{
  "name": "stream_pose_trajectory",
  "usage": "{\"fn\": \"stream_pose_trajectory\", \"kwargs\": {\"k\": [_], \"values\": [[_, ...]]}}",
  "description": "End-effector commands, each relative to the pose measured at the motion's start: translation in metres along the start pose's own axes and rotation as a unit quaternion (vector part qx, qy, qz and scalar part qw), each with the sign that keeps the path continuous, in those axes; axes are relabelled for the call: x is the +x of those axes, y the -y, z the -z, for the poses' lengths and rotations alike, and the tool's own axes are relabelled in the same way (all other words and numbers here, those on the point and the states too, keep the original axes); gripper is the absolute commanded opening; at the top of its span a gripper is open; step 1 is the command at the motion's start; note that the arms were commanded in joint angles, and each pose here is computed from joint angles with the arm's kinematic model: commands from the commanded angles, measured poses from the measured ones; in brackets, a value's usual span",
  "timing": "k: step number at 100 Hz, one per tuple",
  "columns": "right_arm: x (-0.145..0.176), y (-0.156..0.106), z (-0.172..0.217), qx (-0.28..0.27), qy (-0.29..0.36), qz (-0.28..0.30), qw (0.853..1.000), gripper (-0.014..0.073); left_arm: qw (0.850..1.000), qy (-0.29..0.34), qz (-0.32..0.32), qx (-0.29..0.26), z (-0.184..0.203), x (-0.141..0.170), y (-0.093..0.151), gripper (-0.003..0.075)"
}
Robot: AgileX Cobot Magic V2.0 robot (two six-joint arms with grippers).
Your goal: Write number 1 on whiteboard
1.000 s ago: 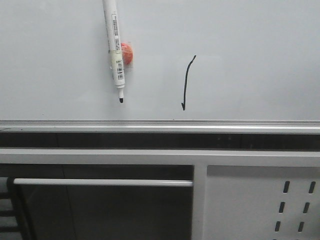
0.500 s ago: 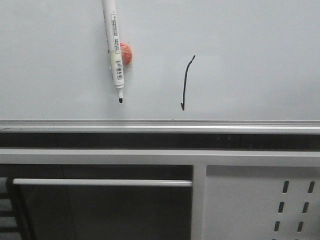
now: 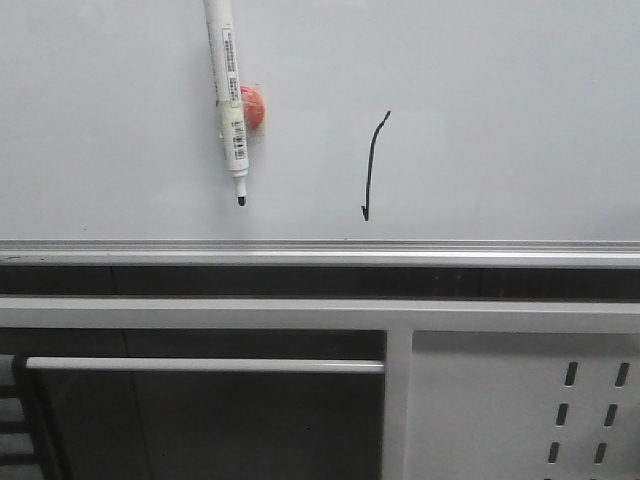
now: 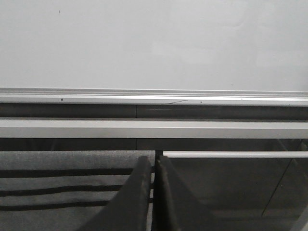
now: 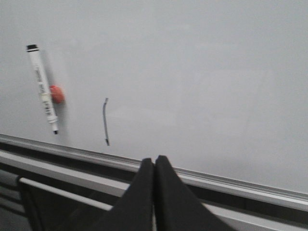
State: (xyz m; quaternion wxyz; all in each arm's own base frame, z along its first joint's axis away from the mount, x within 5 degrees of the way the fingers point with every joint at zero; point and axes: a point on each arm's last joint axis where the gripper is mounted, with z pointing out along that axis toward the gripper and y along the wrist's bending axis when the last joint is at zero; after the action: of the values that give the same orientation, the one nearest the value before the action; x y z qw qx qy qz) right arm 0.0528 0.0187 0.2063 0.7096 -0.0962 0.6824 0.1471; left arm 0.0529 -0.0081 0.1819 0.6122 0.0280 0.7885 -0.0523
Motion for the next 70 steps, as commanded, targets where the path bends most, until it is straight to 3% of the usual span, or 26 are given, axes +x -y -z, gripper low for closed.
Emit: {"fn": "stream_pose_trajectory", "kwargs": {"k": [1, 40, 70], "values": [[0.004, 0.004, 0.0, 0.037, 0.019, 0.013, 0.999, -0.0071, 0.999, 0.034, 0.008, -0.001, 0.0, 0.001, 0.0, -0.0018], [0.018, 0.026, 0.007, 0.226, -0.059, 0.009, 0.972, -0.0071, 0.999, 0.034, 0.008, -0.001, 0.0, 0.001, 0.0, -0.0018], [0.03, 0.029, 0.011, 0.249, -0.127, 0.023, 0.96, -0.0071, 0.999, 0.034, 0.008, -0.001, 0.0, 0.001, 0.0, -0.0018]]}}
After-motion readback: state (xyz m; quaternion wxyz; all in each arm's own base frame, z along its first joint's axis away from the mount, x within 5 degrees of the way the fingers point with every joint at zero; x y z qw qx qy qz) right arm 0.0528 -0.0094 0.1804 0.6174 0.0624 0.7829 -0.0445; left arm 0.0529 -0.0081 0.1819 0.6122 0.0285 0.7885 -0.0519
